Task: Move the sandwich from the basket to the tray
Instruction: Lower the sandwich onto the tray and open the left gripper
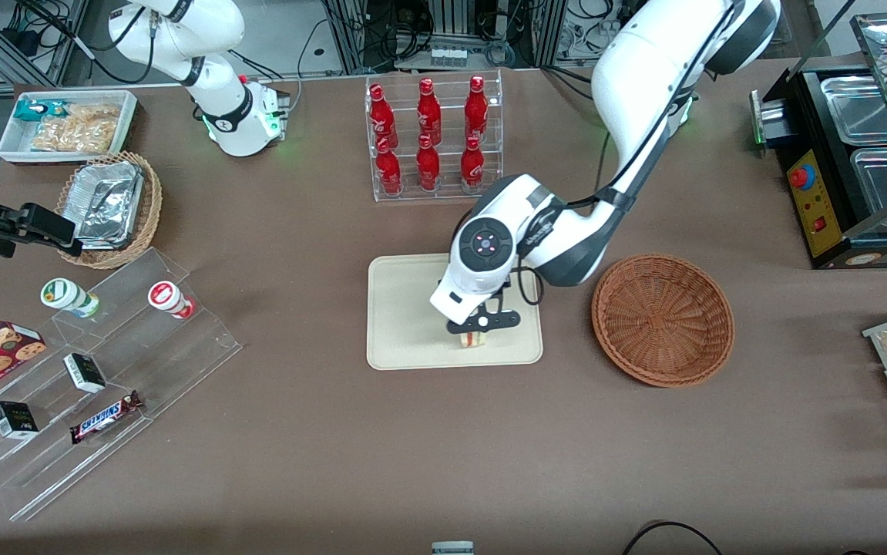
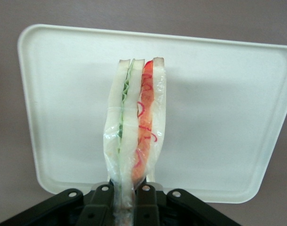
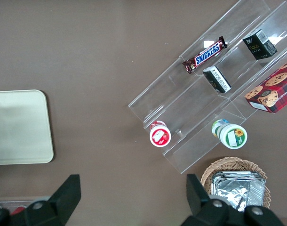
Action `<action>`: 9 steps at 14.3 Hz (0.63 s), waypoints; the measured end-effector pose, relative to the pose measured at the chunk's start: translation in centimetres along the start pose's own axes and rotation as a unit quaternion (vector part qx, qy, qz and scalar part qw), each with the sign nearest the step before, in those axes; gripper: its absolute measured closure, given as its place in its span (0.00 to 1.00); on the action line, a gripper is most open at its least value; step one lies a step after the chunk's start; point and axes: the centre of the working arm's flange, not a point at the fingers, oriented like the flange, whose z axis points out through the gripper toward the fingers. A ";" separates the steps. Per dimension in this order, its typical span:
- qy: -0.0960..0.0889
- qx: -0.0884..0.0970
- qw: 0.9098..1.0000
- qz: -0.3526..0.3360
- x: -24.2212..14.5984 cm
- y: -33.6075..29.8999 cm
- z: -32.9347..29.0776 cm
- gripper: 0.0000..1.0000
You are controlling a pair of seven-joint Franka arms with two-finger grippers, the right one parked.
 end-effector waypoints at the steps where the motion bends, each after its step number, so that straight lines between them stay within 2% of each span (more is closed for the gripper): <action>1: 0.002 0.003 1.000 0.003 -0.3 0.9 0.9 0.85; 4: 0.021 0.012 1.000 0.002 -1.0 2.7 3.3 0.85; 9: 0.020 0.024 0.999 0.008 -1.3 3.1 5.0 0.85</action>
